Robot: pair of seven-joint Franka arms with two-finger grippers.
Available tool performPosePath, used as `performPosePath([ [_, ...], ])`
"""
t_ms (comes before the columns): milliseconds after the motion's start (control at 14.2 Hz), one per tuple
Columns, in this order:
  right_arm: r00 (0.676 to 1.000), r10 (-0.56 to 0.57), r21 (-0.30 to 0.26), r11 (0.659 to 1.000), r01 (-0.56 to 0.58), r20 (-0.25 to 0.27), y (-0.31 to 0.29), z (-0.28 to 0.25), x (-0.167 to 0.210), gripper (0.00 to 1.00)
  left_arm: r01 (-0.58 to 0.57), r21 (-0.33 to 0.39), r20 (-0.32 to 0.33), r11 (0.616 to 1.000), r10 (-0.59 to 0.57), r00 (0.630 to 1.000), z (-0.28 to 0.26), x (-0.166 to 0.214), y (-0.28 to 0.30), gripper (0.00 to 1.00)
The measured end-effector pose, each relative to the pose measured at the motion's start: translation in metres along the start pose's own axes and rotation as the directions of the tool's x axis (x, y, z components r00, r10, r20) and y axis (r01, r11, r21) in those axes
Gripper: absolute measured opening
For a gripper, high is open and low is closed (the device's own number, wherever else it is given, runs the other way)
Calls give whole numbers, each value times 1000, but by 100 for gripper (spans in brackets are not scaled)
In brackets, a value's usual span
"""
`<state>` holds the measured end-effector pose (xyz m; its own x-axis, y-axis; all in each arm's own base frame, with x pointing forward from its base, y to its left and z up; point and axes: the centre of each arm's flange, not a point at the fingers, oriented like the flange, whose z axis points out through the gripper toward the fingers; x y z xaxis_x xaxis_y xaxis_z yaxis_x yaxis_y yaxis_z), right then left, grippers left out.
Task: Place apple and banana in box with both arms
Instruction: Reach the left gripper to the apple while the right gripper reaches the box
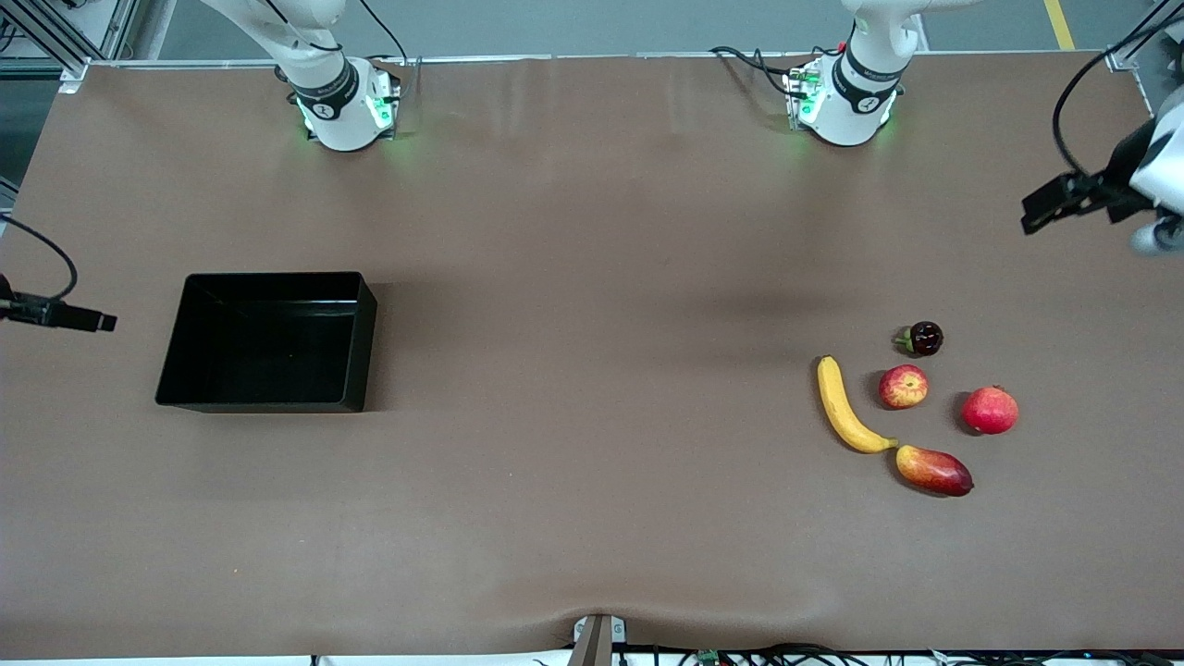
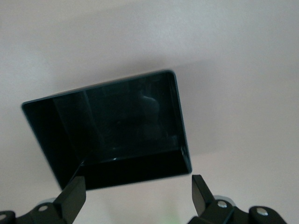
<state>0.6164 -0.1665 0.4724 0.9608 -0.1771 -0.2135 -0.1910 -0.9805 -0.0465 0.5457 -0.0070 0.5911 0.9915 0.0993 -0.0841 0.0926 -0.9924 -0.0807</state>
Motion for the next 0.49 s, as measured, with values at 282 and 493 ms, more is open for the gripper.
performPosePath([
  [282,1000,-17,6,1000,17,-17,26,54,33,100,15,-17,22,1000,-15,1000,108,51,-5,100],
  [493,998,-38,7,999,38,-40,49,105,48,100,17,-32,49,999,-16,999,177,80,-4,100],
])
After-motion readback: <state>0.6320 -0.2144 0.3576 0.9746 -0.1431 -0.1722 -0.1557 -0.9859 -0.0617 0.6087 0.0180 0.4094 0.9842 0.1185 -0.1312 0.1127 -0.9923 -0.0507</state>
